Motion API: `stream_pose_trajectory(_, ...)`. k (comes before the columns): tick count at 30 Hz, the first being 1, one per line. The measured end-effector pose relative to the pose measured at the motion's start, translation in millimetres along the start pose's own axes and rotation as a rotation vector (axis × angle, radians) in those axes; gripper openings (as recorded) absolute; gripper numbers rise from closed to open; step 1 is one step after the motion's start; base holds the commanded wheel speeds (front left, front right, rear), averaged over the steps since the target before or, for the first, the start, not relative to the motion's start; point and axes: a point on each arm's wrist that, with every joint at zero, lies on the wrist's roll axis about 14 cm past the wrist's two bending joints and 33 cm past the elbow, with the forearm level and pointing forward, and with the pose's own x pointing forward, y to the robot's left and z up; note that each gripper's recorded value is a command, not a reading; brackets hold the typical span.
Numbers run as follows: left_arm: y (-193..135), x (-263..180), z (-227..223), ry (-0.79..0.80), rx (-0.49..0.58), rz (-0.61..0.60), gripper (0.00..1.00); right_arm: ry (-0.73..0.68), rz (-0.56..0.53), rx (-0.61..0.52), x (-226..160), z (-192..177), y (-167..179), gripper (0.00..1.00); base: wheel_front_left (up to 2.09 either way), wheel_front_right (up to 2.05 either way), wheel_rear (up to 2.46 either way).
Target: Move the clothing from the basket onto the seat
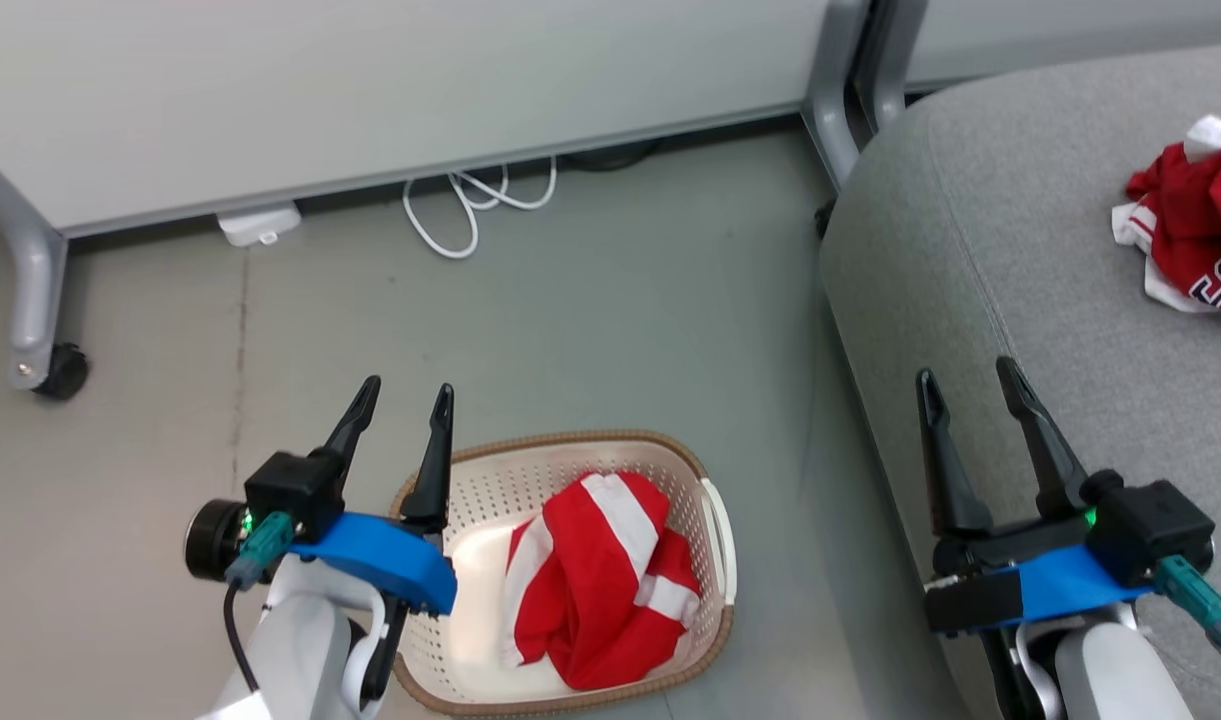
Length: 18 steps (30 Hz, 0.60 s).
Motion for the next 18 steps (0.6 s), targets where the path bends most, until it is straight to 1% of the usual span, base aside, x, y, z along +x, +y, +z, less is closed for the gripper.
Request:
stream_pose_trajectory(4, -7, 21, -24, 0.081, 0.009, -0.052, 1.00, -0.003, 0.003, -0.005, 13, -3, -2, 1.00, 0.00, 0.00, 0.00)
stream_pose_trajectory(10, -18, 43, -77, 0.245, 0.033, -0.138, 1.00, 0.002, -0.005, -0.017, 33, -12, -11, 1.00, 0.00, 0.00, 0.00)
stream_pose_trajectory(13, -24, 51, -103, 0.320, 0.039, -0.179, 1.00, 0.010, -0.015, -0.020, 42, -19, -17, 1.00, 0.00, 0.00, 0.00)
stream_pose_trajectory(18, -25, 59, -150, 0.454, 0.044, -0.221, 1.00, 0.045, -0.024, -0.022, 53, -40, -25, 1.00, 0.00, 0.00, 0.00)
